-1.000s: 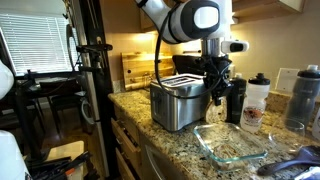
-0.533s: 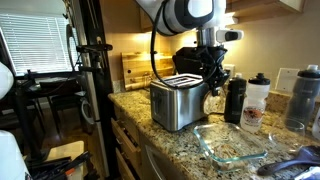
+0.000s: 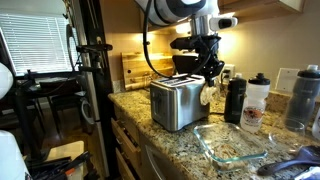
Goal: Remove one slice of bread from the glass bowl and place it inside the left slot on the toaster
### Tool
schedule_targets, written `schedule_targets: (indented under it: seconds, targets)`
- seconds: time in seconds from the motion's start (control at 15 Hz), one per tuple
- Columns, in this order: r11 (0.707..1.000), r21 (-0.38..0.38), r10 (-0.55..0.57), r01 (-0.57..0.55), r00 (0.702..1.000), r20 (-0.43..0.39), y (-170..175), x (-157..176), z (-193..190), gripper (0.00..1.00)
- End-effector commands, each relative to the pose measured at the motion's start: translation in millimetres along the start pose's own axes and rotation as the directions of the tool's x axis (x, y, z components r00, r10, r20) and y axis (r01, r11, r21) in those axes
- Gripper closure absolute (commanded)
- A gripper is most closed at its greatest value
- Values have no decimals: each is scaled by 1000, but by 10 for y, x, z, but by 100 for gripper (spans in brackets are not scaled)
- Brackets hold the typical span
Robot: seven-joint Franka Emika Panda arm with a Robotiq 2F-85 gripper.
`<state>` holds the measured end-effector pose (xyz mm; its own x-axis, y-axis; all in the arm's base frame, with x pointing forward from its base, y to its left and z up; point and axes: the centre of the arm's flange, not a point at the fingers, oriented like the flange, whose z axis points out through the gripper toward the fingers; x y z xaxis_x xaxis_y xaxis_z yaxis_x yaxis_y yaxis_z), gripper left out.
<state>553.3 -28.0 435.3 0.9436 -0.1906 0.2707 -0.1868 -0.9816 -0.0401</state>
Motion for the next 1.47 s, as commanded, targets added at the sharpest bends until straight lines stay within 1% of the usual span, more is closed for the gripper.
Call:
schedule_targets:
  seconds: [0.0,0.8,1.4]
  targets:
    - [1000,5,0,0,1000,-8,-63,-211,-254,92]
    - [999,1,-43,44,997,-60,-245,-204,-593,92]
    - [995,-12,-101,100,989,-108,-477,-256,-876,92]
